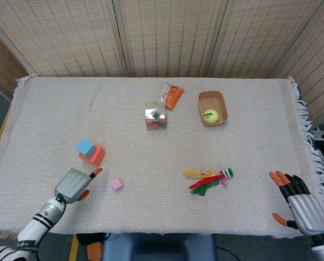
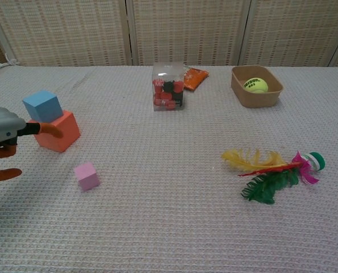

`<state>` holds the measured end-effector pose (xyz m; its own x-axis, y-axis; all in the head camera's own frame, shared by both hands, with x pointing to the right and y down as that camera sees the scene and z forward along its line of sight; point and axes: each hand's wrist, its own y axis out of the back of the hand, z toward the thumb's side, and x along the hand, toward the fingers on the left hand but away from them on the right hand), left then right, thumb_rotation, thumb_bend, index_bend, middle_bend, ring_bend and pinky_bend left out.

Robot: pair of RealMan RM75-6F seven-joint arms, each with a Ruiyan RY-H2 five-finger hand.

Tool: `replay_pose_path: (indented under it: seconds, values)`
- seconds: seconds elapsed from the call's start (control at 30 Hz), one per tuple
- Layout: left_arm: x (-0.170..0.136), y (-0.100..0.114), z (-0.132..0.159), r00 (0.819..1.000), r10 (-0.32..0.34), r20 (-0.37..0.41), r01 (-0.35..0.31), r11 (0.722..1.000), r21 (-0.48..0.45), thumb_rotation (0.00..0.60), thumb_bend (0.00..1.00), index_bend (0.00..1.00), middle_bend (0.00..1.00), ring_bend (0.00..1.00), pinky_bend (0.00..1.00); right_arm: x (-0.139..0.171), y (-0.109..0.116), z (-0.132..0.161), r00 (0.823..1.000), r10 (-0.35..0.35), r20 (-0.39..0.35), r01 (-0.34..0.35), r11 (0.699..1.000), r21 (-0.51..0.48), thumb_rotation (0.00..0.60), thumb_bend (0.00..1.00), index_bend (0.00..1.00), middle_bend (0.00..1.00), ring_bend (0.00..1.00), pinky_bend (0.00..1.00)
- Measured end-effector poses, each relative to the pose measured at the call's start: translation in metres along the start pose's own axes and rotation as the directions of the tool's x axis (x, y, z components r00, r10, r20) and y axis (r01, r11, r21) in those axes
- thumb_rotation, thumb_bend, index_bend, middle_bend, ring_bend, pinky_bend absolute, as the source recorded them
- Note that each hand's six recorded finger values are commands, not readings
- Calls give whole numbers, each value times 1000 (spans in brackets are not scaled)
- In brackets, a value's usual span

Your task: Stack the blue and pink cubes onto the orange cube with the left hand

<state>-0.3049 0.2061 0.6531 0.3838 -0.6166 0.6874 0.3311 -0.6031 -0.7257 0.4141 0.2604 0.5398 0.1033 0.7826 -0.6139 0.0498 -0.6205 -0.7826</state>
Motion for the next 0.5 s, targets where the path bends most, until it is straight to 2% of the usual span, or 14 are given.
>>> replay_pose_path:
  seconds: [0.13,0.3,0.5]
  values:
    - [9,-13,10,999,33,24,-34,997,74,600,337,129,1000,1000,1000,0,0,-1,1000,3,-2,-3,1000,-1,600,91,0,0,0,0]
    - [15,-16,24,990,118,81,-130,977,170,600,338,174,1000,1000,1000,1,2,-2,1000,-2,4,2,1000,-4,600,91,0,0,0,0]
    - [23,-27,40,980,144,138,-167,971,174,600,338,208,1000,1000,1000,2,2,-2,1000,-3,4,3,1000,-5,600,91,0,0,0,0]
